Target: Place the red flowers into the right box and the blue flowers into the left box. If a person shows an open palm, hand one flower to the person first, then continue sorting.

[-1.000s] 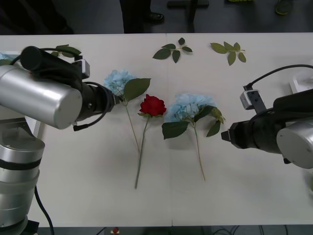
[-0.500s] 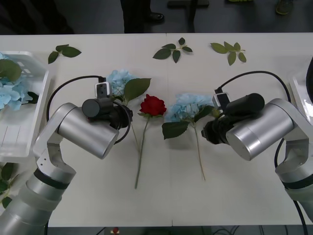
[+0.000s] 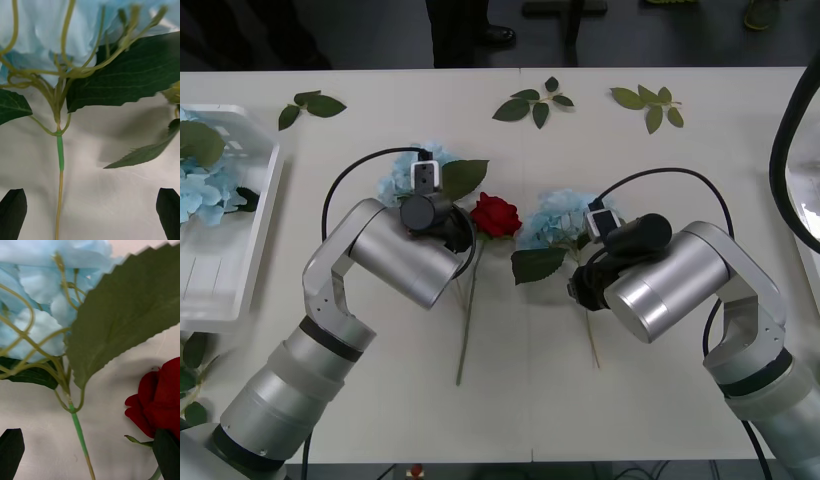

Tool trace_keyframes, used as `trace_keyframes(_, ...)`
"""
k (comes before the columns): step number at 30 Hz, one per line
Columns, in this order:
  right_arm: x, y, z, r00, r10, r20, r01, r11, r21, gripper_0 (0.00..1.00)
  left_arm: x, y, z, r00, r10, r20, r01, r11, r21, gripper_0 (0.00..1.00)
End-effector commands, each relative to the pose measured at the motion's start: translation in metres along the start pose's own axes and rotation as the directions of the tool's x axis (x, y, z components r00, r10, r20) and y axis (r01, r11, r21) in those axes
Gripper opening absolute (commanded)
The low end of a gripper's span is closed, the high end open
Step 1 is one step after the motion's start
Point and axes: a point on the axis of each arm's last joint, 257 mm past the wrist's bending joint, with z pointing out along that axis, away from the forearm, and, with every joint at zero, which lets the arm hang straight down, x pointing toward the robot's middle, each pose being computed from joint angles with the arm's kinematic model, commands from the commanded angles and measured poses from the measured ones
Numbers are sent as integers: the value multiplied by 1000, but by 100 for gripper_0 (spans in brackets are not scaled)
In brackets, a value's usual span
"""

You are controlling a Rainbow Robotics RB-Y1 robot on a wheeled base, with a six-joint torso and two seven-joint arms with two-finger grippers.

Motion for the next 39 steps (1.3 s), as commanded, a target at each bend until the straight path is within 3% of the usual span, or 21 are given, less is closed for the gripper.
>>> trace_keyframes(1,-10,8,2,999,48,23,-48,999,1,99,-11,-7,4,998,64,26,-64,998,-7,100)
trace_keyframes(5,-9,14,4,999,47,20,-47,999,-2,97,-6,-2,18,995,92,32,-92,996,-19,95)
trace_keyframes(7,-7,15,6,999,40,19,-40,999,4,96,-5,1,24,994,104,42,-103,994,-21,81)
trace_keyframes(9,-7,17,7,999,37,19,-37,999,6,95,-5,3,27,993,107,45,-106,994,-24,44)
trace_keyframes(10,-7,20,7,999,37,18,-37,999,2,95,-6,2,27,993,109,46,-108,994,-23,12)
trace_keyframes(11,-7,20,7,999,38,17,-38,999,2,95,-4,2,27,993,108,44,-107,994,-22,0)
trace_keyframes(25,-10,32,23,999,46,8,-46,999,14,90,-26,5,15,995,65,72,-64,998,-19,0)
trace_keyframes(26,-11,32,23,999,43,11,-43,999,17,79,-35,10,9,995,59,80,-57,998,-27,0)
trace_keyframes(30,-11,32,23,999,45,12,-46,999,20,13,-67,28,-18,994,68,80,-63,996,-59,0)
trace_keyframes(33,-10,32,23,999,46,10,-46,999,19,1,-90,48,-38,994,73,76,-68,995,-75,0)
trace_keyframes(39,-11,31,23,999,40,17,-40,999,30,0,-126,124,-81,993,108,56,-100,987,-122,0)
